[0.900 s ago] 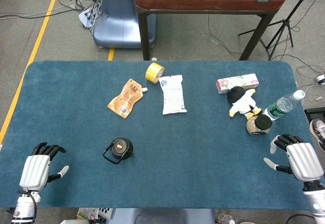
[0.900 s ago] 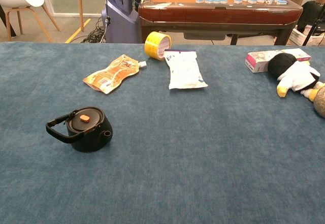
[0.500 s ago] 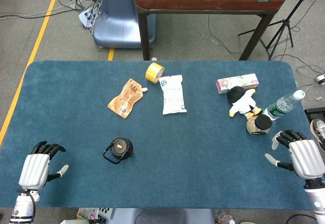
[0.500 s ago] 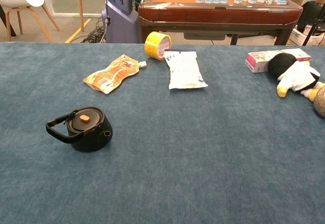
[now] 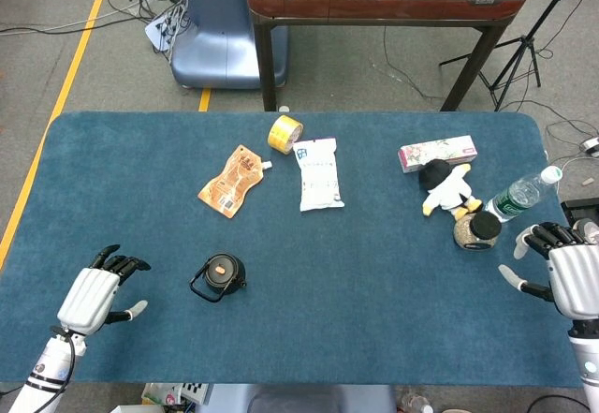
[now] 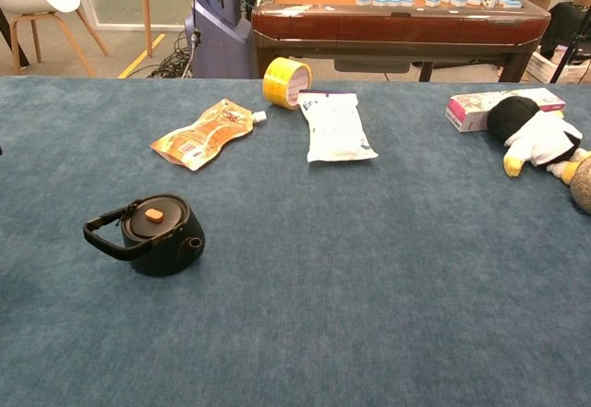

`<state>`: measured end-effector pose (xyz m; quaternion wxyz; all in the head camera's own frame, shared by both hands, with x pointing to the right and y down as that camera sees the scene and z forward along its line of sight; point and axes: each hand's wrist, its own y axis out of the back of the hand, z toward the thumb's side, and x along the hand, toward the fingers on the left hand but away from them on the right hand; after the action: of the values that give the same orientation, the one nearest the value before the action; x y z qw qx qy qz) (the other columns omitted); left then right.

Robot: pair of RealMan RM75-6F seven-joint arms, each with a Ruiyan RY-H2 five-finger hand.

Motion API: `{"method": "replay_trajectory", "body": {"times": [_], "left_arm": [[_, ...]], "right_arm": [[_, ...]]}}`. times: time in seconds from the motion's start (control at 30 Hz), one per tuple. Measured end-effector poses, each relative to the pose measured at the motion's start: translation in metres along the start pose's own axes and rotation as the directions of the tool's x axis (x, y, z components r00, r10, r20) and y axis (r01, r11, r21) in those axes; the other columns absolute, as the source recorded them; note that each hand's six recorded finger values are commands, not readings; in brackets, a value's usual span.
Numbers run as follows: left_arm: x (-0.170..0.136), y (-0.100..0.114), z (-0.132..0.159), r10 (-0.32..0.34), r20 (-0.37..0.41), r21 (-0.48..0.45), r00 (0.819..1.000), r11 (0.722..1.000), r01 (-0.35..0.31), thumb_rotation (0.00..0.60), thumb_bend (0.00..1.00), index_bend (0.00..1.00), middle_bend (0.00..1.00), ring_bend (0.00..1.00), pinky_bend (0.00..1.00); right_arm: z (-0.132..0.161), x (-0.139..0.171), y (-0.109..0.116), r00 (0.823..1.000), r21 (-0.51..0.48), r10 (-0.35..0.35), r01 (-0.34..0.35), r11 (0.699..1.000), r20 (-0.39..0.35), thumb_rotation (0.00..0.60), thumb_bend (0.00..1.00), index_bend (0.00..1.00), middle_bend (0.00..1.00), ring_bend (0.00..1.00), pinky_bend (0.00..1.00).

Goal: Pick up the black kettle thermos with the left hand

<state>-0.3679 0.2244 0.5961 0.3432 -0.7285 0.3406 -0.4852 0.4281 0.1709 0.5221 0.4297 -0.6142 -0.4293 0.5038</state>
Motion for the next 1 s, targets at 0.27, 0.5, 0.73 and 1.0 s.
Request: {"method": "replay_trajectory", "body": {"times": [0.27, 0.5, 0.73, 1.0], "left_arm": [[0.024, -0.009, 0.035, -0.116, 0.16, 0.033, 0.98, 0.993, 0.112, 0.6, 0.17, 0.3, 0.34, 0.3, 0.07], [0.037, -0.019, 0.062, -0.181, 0.246, 0.088, 0.952, 0.983, 0.164, 0.6, 0.17, 0.33, 0.34, 0.3, 0.07], [0.048, -0.026, 0.081, -0.195, 0.284, 0.145, 0.939, 0.976, 0.159, 0.6, 0.17, 0.39, 0.36, 0.3, 0.07], [0.055, -0.035, 0.095, -0.209, 0.296, 0.178, 0.932, 0.971, 0.161, 0.6, 0.17, 0.39, 0.38, 0.31, 0.07]], "right_arm": [[-0.004, 0.0, 0.002, 1.0, 0.008, 0.006, -0.007, 1.0, 0.018, 0.6, 0.18, 0.59, 0.48, 0.33, 0.35], [-0.007, 0.001, -0.001, 0.999, 0.011, 0.022, -0.022, 1.0, 0.025, 0.6, 0.18, 0.59, 0.48, 0.33, 0.35], [-0.013, 0.004, -0.002, 0.999, 0.012, 0.028, -0.028, 1.0, 0.039, 0.6, 0.18, 0.59, 0.48, 0.32, 0.35], [-0.019, 0.009, -0.003, 0.998, 0.009, 0.037, -0.037, 0.999, 0.057, 0.6, 0.18, 0.59, 0.48, 0.32, 0.34]]}}
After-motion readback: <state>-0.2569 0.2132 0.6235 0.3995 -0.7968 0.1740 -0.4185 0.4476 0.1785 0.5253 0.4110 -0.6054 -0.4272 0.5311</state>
